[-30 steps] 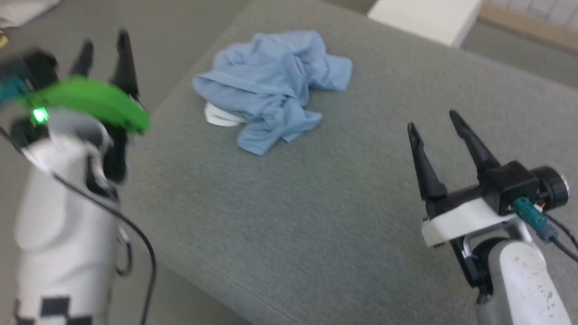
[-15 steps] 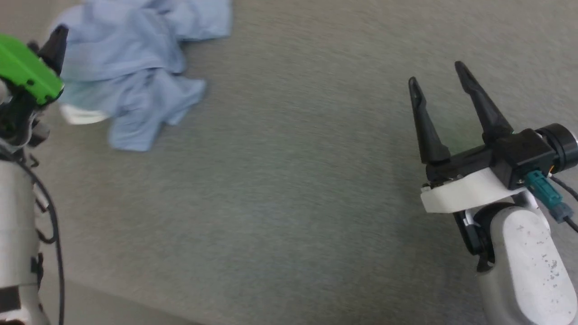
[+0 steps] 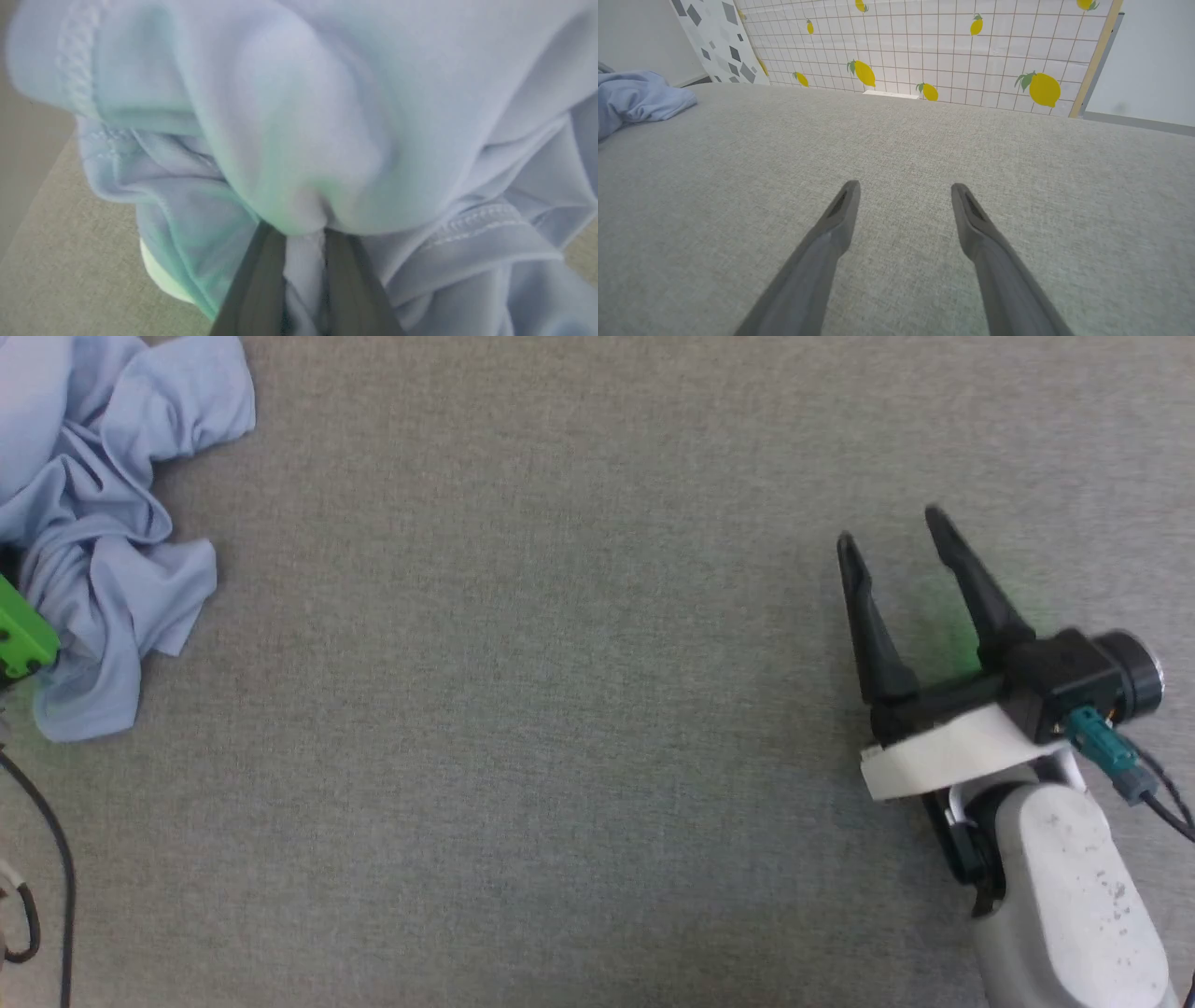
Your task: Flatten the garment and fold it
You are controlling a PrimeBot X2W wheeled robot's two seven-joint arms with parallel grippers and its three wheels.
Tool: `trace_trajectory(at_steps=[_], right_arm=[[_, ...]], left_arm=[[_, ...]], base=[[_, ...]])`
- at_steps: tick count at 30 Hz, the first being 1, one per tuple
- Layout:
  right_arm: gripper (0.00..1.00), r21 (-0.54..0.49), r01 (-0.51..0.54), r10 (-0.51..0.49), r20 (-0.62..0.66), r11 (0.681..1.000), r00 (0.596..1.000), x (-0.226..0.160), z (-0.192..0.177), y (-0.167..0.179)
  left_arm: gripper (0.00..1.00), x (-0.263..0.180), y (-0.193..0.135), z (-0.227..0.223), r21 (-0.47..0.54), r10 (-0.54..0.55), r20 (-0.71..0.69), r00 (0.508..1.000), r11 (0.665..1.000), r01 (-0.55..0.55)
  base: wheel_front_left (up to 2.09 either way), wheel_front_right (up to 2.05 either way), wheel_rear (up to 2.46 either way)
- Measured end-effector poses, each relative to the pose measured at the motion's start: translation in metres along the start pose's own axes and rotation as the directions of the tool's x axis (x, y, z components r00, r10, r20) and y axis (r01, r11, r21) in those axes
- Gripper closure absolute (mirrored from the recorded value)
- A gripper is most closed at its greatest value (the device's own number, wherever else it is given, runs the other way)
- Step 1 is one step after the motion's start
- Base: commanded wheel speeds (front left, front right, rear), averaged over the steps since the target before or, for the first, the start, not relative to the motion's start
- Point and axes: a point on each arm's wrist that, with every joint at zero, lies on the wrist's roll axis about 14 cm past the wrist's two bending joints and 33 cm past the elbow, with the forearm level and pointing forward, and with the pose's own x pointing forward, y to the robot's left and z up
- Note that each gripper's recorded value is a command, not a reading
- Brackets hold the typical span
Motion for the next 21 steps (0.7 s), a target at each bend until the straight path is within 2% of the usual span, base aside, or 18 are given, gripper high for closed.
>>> trace_trajectory(at_steps=[4,6,8,11,15,18,21], right_arm=[[0.00,0.003,0.037,-0.037,-0.011,0.999,0.999,-0.021,0.004,-0.008],[0.00,0.012,0.051,-0.051,-0.003,0.999,0.999,-0.030,0.011,-0.009],[0.00,0.026,0.065,-0.065,0.015,0.998,0.998,-0.040,0.020,-0.011],[0.00,0.037,0.090,-0.091,0.050,0.995,0.995,-0.057,0.037,-0.014],[0.00,0.039,0.122,-0.125,0.107,0.992,0.986,-0.080,0.063,-0.019],[0.00,0.043,0.151,-0.156,0.147,0.988,0.977,-0.098,0.079,-0.024],[0.00,0.042,0.185,-0.189,0.179,0.982,0.965,-0.117,0.091,-0.030]], left_arm=[[1.00,-0.022,-0.002,0.049,0.106,-0.008,0.247,0.969,0.994,-0.019],[1.00,-0.042,-0.010,0.083,0.160,-0.051,0.384,0.922,0.987,-0.012],[1.00,-0.068,-0.022,0.118,0.208,-0.103,0.513,0.852,0.978,-0.007],[1.00,-0.126,-0.049,0.171,0.274,-0.211,0.682,0.700,0.961,0.022],[1.00,-0.208,-0.083,0.216,0.337,-0.331,0.805,0.493,0.938,0.079],[1.00,-0.260,-0.120,0.226,0.390,-0.422,0.830,0.365,0.907,0.160],[1.00,-0.304,-0.163,0.223,0.449,-0.511,0.819,0.260,0.854,0.263]], base=[[0.00,0.00,0.00],[0.00,0.00,0.00],[0.00,0.00,0.00],[0.00,0.00,0.00],[0.00,0.00,0.00],[0.00,0.00,0.00],[0.00,0.00,0.00]])
